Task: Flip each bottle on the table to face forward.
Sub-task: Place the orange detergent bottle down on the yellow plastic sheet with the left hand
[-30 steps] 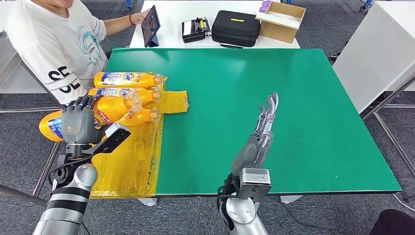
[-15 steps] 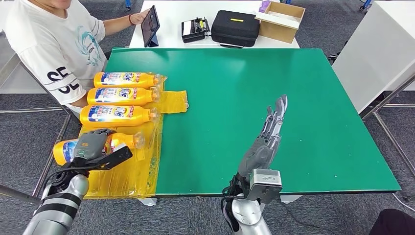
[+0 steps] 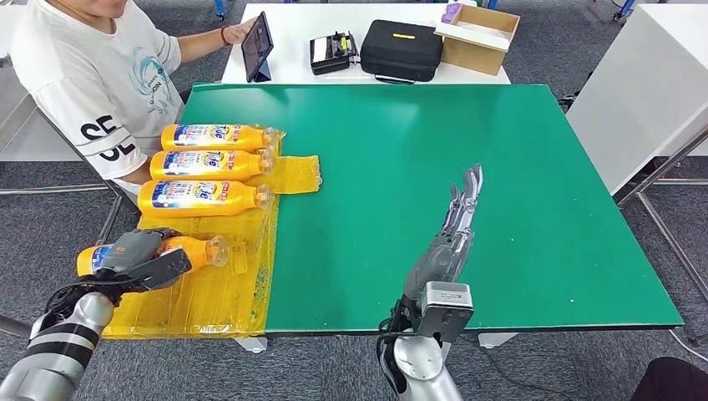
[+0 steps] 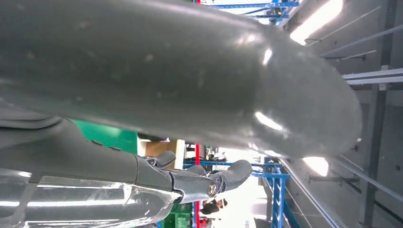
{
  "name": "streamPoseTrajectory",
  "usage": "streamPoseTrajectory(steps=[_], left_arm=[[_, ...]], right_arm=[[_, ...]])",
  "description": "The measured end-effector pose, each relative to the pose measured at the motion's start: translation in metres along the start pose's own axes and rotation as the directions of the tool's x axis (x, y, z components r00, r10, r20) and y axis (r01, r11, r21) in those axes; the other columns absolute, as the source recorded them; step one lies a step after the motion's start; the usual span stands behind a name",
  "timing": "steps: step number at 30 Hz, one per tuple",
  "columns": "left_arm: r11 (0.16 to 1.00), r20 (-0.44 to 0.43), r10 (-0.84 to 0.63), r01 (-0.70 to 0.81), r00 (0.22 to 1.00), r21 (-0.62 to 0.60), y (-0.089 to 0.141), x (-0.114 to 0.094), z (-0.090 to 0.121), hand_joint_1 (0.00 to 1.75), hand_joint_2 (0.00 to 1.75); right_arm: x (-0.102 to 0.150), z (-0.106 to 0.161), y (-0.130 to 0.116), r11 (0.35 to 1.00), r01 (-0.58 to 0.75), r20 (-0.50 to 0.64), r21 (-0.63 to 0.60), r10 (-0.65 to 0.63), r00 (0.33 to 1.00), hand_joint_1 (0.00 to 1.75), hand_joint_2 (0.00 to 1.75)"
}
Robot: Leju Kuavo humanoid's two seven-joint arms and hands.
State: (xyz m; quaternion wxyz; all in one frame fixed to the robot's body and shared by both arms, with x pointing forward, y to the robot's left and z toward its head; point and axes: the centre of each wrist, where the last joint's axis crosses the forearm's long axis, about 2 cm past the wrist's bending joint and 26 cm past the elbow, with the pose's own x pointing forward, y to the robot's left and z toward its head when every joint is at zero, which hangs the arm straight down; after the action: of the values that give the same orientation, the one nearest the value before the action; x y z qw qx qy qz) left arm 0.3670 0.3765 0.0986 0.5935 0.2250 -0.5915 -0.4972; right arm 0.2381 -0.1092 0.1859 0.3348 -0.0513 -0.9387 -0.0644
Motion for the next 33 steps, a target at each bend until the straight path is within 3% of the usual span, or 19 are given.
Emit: streamPoseTrajectory(steps=[2,3,4,7,9,11,13,18,26,30,33], left_arm=[[1.0,0.012,0.029,-0.029,1.0,-0.005,0.002,-0.001,0.001,0.55,1.75],[0.999,0.02,0.046,-0.046,0.999,-0.009,0.003,-0.002,0.002,0.25,1.75],[0.997,0.03,0.07,-0.069,0.997,-0.017,0.003,-0.002,0.002,0.17,1.75],[0.987,0.067,0.153,-0.149,0.986,-0.061,0.002,-0.005,0.007,0.17,1.75],[0.98,0.082,0.189,-0.182,0.979,-0.085,-0.003,-0.007,0.012,0.17,1.75],[0.977,0.093,0.199,-0.19,0.976,-0.098,-0.007,-0.007,0.015,0.26,1.75],[0.974,0.112,0.211,-0.199,0.971,-0.108,-0.009,-0.006,0.017,0.29,1.75],[0.969,0.177,0.225,-0.201,0.958,-0.143,-0.013,-0.001,0.023,0.0,1.75],[0.963,0.239,0.191,-0.134,0.952,-0.236,-0.01,0.006,0.029,0.0,1.75],[0.948,0.251,0.229,-0.157,0.94,-0.276,-0.009,0.005,0.032,0.0,0.0],[0.918,0.266,0.336,-0.251,0.904,-0.306,-0.012,0.006,0.036,0.0,0.0]], right_arm=[[-0.002,0.001,0.001,1.0,0.003,-0.009,0.007,-0.003,1.0,0.0,0.0],[-0.003,0.002,0.002,1.0,0.007,-0.015,0.011,-0.007,1.0,0.0,0.0],[-0.004,0.003,0.002,1.0,0.011,-0.022,0.015,-0.011,1.0,0.0,0.0],[-0.007,0.006,0.005,0.999,0.024,-0.042,0.028,-0.023,0.999,0.0,0.0],[-0.009,0.007,0.006,0.999,0.029,-0.051,0.035,-0.027,0.998,0.0,0.87],[-0.01,0.008,0.006,0.999,0.03,-0.056,0.04,-0.028,0.998,0.0,1.75],[-0.012,0.009,0.007,0.998,0.034,-0.062,0.046,-0.031,0.998,0.0,1.75],[-0.015,0.011,0.01,0.996,0.069,-0.092,0.058,-0.063,0.994,0.0,1.75],[-0.02,0.015,0.014,0.993,0.098,-0.135,0.068,-0.088,0.987,0.0,1.75],[-0.023,0.017,0.016,0.993,0.094,-0.144,0.072,-0.083,0.986,0.0,1.75],[-0.024,0.018,0.017,0.992,0.095,-0.153,0.078,-0.082,0.985,0.0,1.75]])
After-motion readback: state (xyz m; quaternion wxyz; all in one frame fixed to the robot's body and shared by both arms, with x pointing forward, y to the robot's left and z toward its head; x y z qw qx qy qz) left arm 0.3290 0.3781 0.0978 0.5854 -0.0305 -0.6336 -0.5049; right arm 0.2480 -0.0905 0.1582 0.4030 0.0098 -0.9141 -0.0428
